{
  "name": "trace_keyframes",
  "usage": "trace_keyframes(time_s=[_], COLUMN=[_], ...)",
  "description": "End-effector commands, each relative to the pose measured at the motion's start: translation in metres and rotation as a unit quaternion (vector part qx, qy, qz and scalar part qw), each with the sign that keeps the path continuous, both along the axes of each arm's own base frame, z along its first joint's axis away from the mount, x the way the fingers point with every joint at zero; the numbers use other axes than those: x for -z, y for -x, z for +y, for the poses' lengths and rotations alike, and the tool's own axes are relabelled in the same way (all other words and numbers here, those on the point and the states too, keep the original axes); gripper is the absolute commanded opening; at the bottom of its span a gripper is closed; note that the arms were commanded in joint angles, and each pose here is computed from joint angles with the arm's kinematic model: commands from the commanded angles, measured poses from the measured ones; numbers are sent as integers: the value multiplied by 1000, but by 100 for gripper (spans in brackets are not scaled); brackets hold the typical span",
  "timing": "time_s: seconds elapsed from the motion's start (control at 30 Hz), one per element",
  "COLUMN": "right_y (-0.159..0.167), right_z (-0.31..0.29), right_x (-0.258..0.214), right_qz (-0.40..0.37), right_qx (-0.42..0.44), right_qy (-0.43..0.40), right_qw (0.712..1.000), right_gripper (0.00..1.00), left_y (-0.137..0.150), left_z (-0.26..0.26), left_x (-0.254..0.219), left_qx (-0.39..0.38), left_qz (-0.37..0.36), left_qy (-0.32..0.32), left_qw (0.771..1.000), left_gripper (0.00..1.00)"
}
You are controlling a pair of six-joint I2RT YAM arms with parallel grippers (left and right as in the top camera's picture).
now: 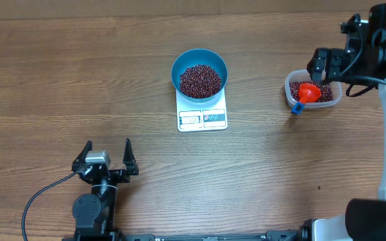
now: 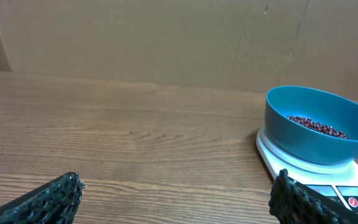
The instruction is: Scoop item into bowl and weigh 150g on scale
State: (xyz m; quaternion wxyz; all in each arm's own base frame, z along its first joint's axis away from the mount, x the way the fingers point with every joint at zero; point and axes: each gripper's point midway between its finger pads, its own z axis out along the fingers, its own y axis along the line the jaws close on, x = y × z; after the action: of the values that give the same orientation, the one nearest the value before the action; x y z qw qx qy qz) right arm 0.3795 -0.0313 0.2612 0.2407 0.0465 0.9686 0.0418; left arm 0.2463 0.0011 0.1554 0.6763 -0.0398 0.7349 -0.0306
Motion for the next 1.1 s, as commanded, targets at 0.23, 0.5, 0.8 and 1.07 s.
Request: trace_keyframes(time_s=[0.23,0.5,0.8,1.07], right_y=[15,39,57,80], right_z=[23,30,43,47], right_x=[-52,-29,8,44], right_qz=[-140,-200,-311,-353], right_qx=[-35,-44,-56,-34], right_qy=[-34,-30,-52,-73], right_qw=[989,978,947,932], right_gripper=[100,100,100,100], left_y=[0,0,0,0], left_z=[0,0,0,0], left_x=[0,0,-1,-1], left_qx=[2,2,2,2], left_qz=[-3,-3,-3,-3], left_qy=[-9,-9,-9,-9], left_qw=[1000,1000,1000,1000], left_gripper=[100,100,100,100])
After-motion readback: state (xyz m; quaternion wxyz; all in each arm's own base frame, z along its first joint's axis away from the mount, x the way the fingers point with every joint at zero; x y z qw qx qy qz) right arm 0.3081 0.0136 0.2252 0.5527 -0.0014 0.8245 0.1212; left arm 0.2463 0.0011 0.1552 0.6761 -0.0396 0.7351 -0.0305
